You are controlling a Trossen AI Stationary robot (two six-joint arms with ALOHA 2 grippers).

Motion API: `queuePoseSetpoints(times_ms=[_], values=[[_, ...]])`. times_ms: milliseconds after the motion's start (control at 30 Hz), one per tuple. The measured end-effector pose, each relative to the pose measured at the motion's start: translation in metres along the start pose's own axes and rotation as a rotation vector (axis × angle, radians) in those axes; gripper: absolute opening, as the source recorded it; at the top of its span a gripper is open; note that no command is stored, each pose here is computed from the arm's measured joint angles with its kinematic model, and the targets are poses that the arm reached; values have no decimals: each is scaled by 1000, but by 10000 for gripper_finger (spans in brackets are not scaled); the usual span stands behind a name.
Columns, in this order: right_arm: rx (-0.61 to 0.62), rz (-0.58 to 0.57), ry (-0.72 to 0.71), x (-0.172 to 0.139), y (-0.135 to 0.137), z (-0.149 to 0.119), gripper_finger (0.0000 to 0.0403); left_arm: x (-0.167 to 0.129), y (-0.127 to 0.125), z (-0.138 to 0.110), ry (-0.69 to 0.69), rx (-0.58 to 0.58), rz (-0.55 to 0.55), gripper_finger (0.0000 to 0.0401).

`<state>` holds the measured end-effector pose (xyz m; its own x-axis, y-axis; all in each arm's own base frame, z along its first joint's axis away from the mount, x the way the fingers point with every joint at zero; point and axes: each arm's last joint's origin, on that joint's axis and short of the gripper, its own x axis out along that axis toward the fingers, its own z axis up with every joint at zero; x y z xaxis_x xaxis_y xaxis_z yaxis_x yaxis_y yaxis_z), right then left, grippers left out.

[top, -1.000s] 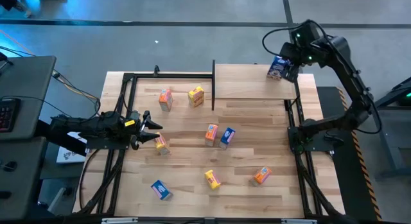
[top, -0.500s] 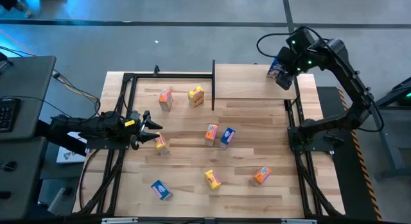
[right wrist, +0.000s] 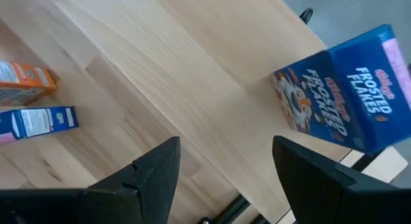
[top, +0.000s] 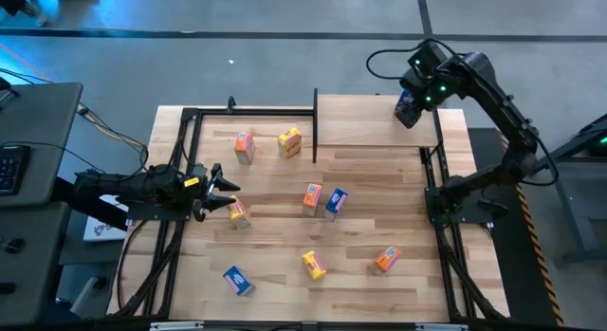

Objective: Stack cereal on shelf
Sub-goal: Put the top right blue cereal box on the shelf

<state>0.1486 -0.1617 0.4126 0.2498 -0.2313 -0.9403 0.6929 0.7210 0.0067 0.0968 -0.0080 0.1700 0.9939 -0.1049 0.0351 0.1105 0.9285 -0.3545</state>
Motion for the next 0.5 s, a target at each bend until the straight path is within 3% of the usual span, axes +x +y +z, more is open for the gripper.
queuePoseSetpoints(times_ms=[500], values=[[-49, -99, 95, 26, -5, 18, 240, 0, 1, 0, -12, -1, 31, 200]])
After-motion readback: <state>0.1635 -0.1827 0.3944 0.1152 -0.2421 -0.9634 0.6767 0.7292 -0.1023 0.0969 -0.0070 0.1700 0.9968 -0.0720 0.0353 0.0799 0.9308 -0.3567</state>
